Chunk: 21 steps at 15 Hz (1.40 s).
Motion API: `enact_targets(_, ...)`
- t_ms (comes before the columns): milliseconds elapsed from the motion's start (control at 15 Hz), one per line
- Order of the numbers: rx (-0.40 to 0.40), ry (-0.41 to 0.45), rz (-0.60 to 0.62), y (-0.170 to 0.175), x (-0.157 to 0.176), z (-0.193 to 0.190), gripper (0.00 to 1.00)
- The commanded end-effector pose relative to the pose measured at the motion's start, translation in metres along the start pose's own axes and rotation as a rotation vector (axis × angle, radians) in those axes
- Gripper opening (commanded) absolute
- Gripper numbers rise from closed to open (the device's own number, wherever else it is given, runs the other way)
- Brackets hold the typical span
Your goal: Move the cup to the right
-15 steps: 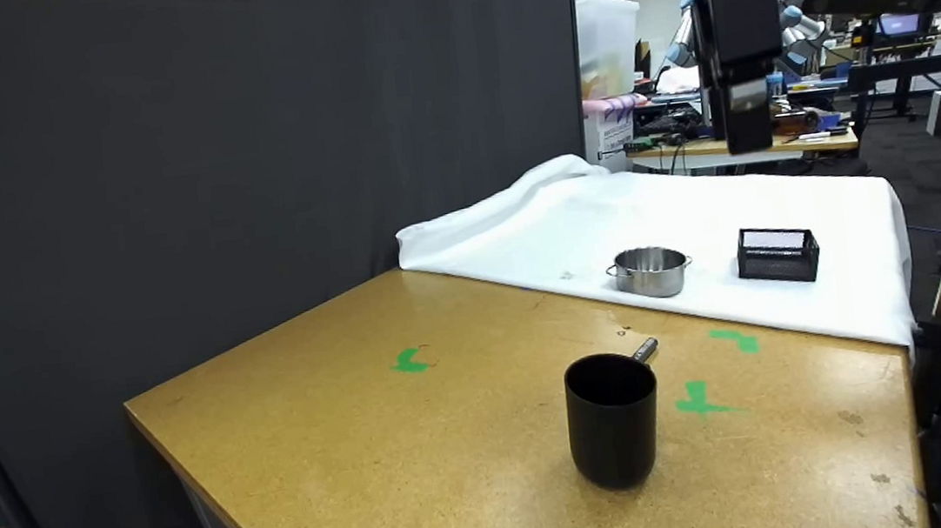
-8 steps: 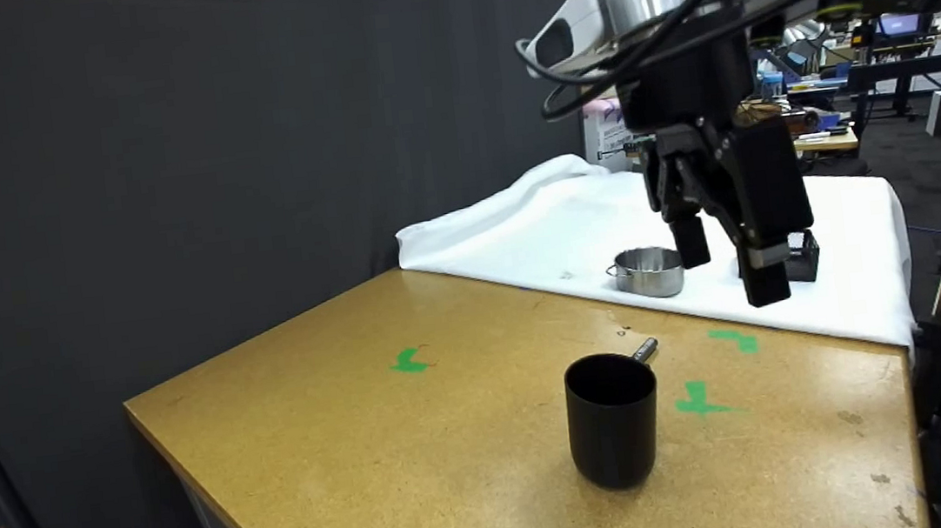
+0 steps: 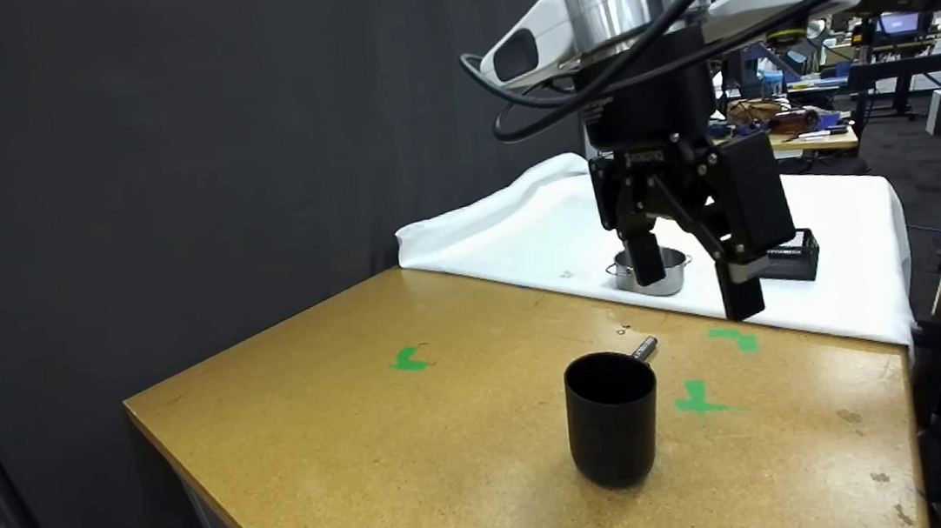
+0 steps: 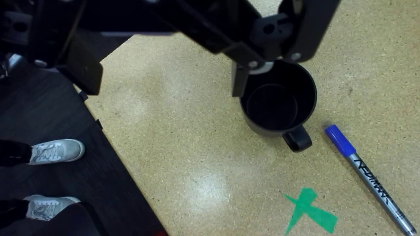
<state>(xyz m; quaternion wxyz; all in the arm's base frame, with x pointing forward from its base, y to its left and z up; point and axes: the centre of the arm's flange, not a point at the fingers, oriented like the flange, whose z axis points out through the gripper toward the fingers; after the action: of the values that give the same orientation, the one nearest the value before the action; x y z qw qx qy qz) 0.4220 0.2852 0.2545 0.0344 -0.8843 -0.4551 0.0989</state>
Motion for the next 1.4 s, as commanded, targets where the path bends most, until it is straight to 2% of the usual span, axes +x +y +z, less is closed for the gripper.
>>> enact_targets(0, 0.0, 0.0, 0.0, 0.0, 0.0, 0.0, 1.0)
enact_targets(67, 0.0, 0.0, 0.0, 0.0, 0.0, 0.0, 1.0)
enact_targets(133, -0.018, -0.009, -0.056, 0.0, 0.005, 0.007, 1.0)
enact_targets(200, -0.031, -0.002, -0.161, 0.0, 0.01, 0.014, 1.0)
enact_targets(467, -0.008, 0.019, -0.355, -0.001, 0.011, 0.046, 1.0)
enact_targets(667, -0.006, 0.045, -0.415, 0.011, 0.009, 0.067, 1.0)
enact_targets(1000, -0.014, 0.087, -0.47, 0.029, 0.008, 0.081, 1.0)
enact_targets(1333, -0.038, 0.064, -0.487, 0.035, 0.008, 0.091, 1.0)
